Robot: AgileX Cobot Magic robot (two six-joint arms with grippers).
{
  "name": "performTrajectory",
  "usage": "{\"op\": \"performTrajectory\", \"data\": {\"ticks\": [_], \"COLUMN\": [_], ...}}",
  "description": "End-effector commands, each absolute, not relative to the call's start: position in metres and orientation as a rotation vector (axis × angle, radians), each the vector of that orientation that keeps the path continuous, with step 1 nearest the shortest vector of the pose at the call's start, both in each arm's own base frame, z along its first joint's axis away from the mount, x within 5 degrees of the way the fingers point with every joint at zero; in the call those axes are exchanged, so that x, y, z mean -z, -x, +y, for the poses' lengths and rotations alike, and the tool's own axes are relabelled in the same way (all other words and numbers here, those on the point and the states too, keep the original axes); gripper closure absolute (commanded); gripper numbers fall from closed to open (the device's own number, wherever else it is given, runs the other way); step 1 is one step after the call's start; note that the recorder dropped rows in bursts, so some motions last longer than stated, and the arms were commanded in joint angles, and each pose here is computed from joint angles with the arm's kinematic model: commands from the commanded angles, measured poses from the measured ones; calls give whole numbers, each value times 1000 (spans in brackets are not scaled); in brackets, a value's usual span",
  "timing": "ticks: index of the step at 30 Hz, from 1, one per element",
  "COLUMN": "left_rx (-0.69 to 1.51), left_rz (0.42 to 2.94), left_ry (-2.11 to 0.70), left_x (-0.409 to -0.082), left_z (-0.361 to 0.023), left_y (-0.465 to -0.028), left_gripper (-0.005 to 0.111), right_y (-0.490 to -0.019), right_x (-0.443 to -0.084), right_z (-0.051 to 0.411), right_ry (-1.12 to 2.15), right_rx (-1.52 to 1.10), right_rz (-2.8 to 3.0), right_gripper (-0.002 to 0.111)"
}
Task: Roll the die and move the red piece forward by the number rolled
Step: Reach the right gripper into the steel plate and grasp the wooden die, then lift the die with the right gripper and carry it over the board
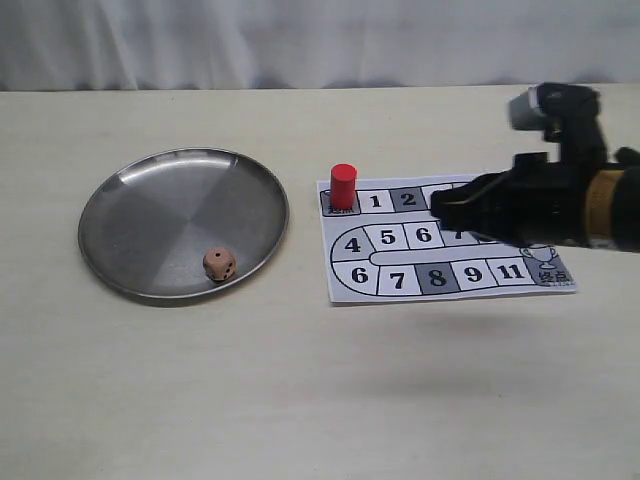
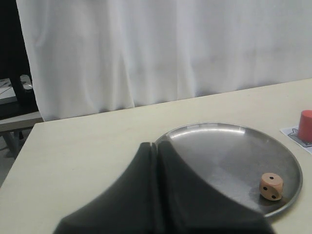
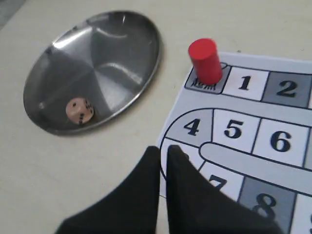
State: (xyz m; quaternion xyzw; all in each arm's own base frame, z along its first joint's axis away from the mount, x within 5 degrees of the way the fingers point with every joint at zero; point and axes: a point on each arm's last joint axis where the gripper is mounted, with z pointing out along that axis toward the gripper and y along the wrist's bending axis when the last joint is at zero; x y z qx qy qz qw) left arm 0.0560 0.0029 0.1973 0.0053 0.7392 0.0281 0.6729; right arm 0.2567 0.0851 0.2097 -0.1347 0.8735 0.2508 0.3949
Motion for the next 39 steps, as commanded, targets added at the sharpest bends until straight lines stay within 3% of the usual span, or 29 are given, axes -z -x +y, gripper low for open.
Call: {"op": "performTrajectory", "data": {"ticks": [1, 7, 12, 16, 24, 32, 35, 39], "left_rx": [-53, -53, -53, -53, -53, -53, -53, -53], "left_rz": [1655, 1655, 1655, 1655, 1655, 1655, 1655, 1655], "left_ry": [-18, -18, -18, -18, -18, -18, -18, -18], "left_x": [-198, -198, -198, -198, -198, -198, -198, -198], "left_z": [2, 2, 2, 2, 2, 2, 2, 2], "left_y": [-56, -56, -56, -56, -56, -56, -56, -56], "left_gripper": [107, 107, 107, 107, 107, 107, 107, 107], "right_y": [-267, -267, -296, -326, -351, -333, -326, -331], "right_x": [-201, -209, -201, -202, -217, -225, -216, -191], "right_z": [144, 239, 287, 289, 242, 278, 299, 317], "right_ry": [533, 830, 865, 783, 593, 993, 1033, 980], "right_rx": [-484, -554, -617, -371, 277, -462, -529, -480], "right_rz": [2244, 2120, 2103, 2027, 2164, 2337, 2334, 2416], "right_gripper": [104, 104, 104, 104, 104, 103, 91, 55]}}
